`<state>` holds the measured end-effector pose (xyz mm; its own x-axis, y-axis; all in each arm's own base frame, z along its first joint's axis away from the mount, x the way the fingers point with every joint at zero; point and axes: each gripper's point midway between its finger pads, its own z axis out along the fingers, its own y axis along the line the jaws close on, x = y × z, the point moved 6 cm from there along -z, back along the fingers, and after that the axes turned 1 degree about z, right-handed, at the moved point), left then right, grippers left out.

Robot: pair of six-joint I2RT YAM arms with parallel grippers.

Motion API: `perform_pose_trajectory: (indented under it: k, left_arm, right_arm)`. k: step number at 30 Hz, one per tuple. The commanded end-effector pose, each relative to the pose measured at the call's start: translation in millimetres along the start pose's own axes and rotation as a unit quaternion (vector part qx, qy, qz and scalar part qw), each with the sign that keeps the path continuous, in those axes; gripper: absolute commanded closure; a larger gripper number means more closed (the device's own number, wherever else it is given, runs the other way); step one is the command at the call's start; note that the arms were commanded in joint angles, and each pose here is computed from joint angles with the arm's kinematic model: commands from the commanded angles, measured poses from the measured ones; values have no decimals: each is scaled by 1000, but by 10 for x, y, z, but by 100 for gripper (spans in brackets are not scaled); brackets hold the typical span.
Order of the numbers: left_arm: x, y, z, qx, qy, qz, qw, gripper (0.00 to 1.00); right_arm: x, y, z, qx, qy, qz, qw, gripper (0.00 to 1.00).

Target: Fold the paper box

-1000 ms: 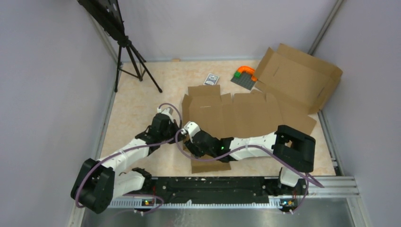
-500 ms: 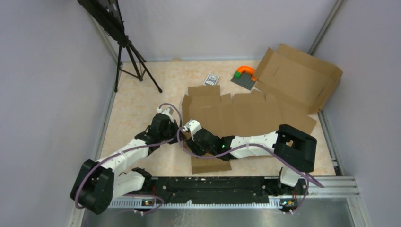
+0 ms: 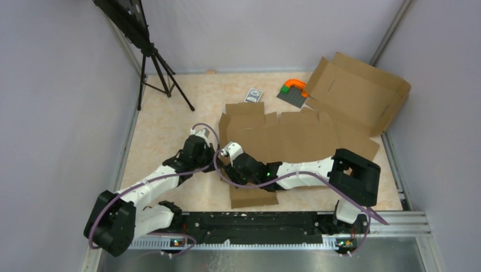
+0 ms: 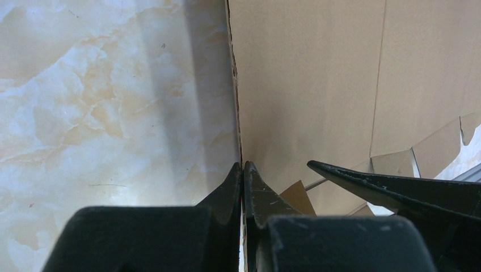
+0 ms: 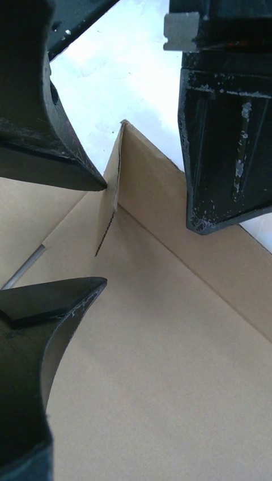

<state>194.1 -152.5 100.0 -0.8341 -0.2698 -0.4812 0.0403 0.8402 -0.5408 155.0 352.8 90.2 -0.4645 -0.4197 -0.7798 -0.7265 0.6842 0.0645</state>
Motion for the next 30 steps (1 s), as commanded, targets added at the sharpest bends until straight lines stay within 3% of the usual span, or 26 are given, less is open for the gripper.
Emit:
perform_pose_trajectory:
  k: [1, 9, 19, 22, 26, 30]
  left_arm:
    - [-123, -117, -48, 11, -19, 20, 1000, 100]
    - [-170, -127, -101, -27, -24, 37, 999, 100]
    - [-179, -224, -86, -101, -26, 82, 991, 100]
    - [-155, -245, -35, -124, -18, 94, 988, 100]
    - [-127, -301, 38, -129, -5, 99, 987, 98]
    - [-118, -334, 69, -122, -2, 98, 988, 92]
  right_arm:
    - [-201, -91, -94, 7, -34, 25, 999, 43]
    - [-237, -57, -193, -33, -50, 31, 998, 34]
    - [-184, 62, -188, -87, -45, 28, 995, 45]
    - [-142, 55, -187, -87, -43, 31, 995, 56]
    - [-63, 38, -194, -92, -48, 39, 994, 80]
    - [29, 4, -218, -103, -60, 49, 992, 87]
